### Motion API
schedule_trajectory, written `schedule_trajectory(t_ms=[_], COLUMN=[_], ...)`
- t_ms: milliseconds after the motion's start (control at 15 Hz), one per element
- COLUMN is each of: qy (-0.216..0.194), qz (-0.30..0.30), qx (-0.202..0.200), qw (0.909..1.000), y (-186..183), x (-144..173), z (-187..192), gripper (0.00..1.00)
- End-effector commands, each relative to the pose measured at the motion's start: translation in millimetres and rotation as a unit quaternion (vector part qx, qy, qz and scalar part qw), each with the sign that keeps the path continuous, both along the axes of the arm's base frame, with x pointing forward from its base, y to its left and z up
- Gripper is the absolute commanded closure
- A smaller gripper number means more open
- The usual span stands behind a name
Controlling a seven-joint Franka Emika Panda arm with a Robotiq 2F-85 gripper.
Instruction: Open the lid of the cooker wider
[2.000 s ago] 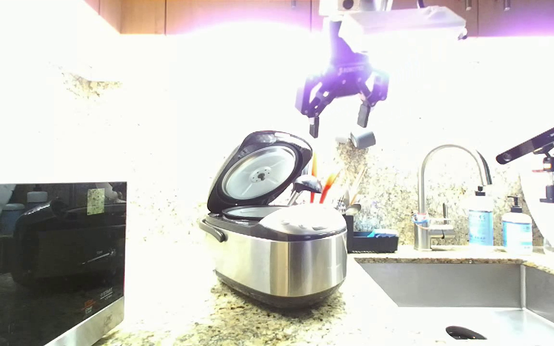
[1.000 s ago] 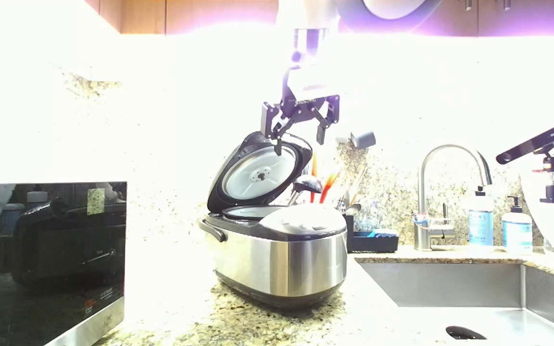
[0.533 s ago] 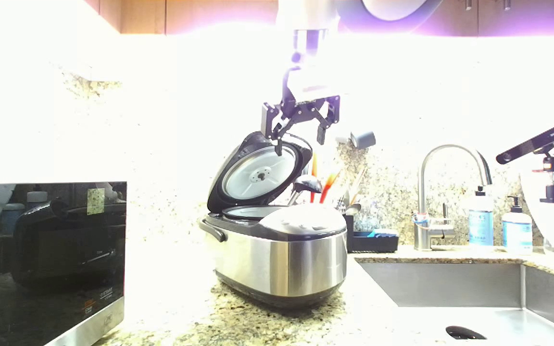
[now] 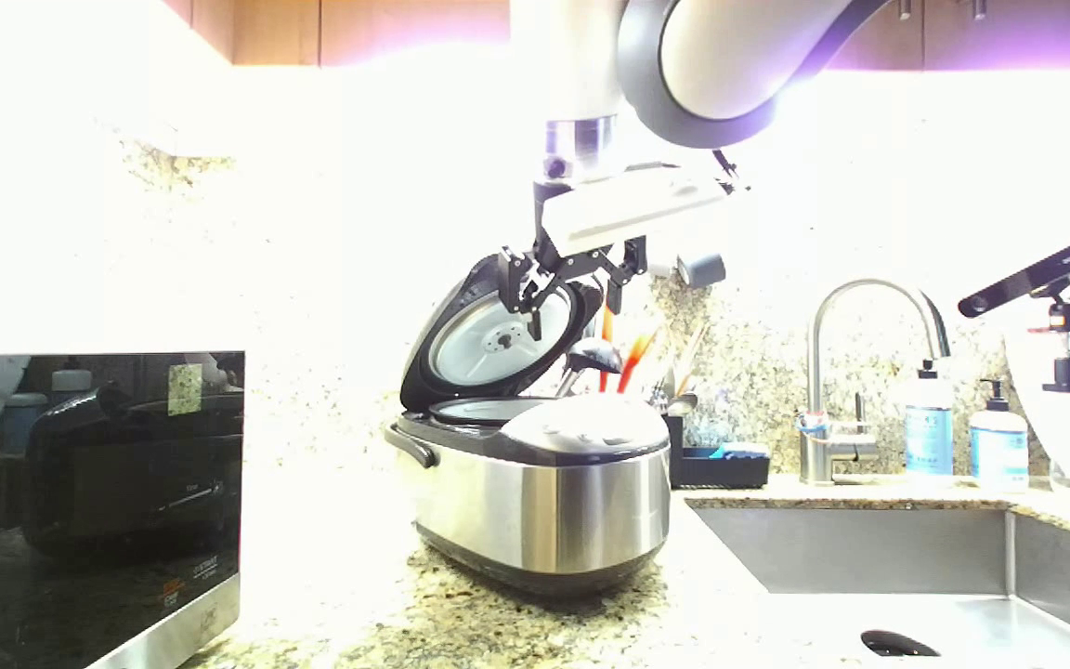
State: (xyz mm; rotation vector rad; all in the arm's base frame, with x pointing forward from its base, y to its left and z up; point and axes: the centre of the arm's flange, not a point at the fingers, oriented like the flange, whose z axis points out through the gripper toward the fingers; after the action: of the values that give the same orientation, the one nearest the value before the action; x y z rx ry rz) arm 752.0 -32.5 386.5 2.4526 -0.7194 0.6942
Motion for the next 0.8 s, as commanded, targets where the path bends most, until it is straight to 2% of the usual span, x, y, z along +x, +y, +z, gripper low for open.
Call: schedule_trajectory(t_ms=[0, 733], qy=[-0.009, -0.031], qz=[-0.003, 0.028], qx=[-0.006, 0.016], qw=[0.9999, 0.9990], y=[-2, -3], x=[32, 87], z=[0, 0], gripper=[0.00, 0.00])
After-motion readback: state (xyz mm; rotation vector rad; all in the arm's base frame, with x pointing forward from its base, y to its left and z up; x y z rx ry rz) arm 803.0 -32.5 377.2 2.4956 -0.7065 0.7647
